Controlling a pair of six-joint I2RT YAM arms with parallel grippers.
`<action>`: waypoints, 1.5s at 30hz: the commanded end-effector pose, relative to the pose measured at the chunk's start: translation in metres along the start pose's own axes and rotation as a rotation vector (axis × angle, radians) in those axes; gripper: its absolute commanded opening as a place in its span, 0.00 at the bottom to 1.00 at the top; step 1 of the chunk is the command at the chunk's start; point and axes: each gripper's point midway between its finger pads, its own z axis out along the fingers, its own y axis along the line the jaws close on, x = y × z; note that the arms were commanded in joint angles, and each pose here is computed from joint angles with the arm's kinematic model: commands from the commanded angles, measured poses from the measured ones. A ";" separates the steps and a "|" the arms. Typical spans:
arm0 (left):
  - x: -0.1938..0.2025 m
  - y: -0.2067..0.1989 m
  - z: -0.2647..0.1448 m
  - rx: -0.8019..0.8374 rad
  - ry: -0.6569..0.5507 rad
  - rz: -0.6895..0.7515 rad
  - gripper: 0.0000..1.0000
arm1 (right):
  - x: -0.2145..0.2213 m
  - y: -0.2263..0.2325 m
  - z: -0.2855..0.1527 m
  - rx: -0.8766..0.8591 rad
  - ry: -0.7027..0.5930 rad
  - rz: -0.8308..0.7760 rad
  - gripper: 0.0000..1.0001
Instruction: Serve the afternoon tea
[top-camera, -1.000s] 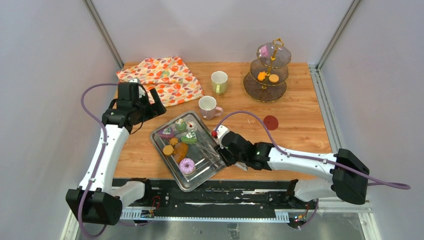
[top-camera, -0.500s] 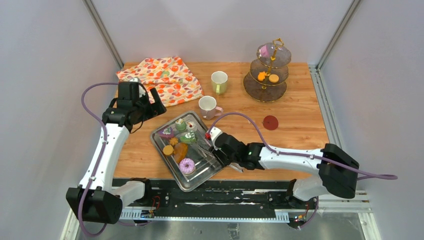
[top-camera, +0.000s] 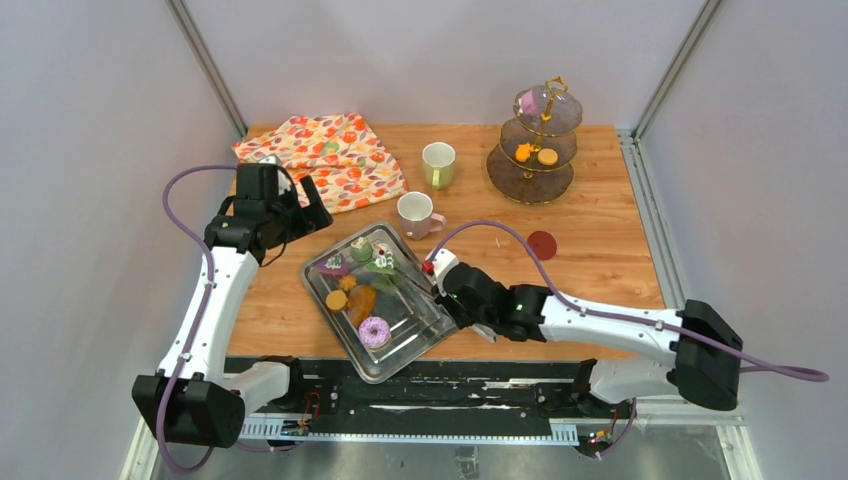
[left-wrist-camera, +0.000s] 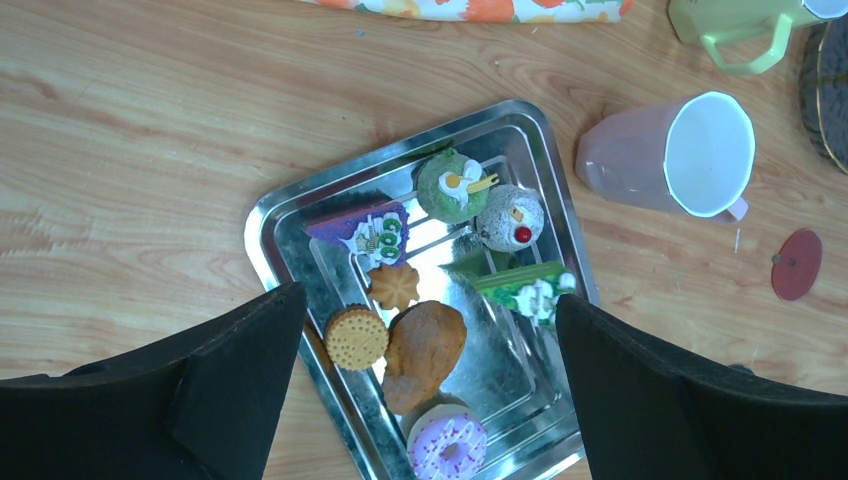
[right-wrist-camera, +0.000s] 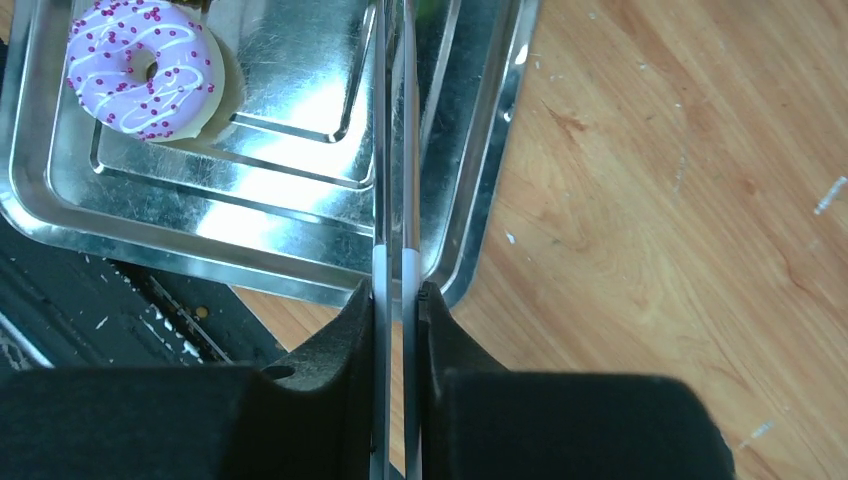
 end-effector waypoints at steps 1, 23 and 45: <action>-0.009 -0.006 -0.004 0.016 -0.022 0.010 1.00 | -0.019 -0.009 -0.030 0.036 -0.061 0.022 0.01; -0.015 -0.013 -0.006 0.047 -0.039 0.004 1.00 | -0.085 -0.193 -0.234 0.560 -0.271 0.348 0.01; -0.011 -0.011 0.004 0.047 -0.025 0.020 1.00 | -0.101 -0.336 -0.239 0.759 -0.256 0.577 0.01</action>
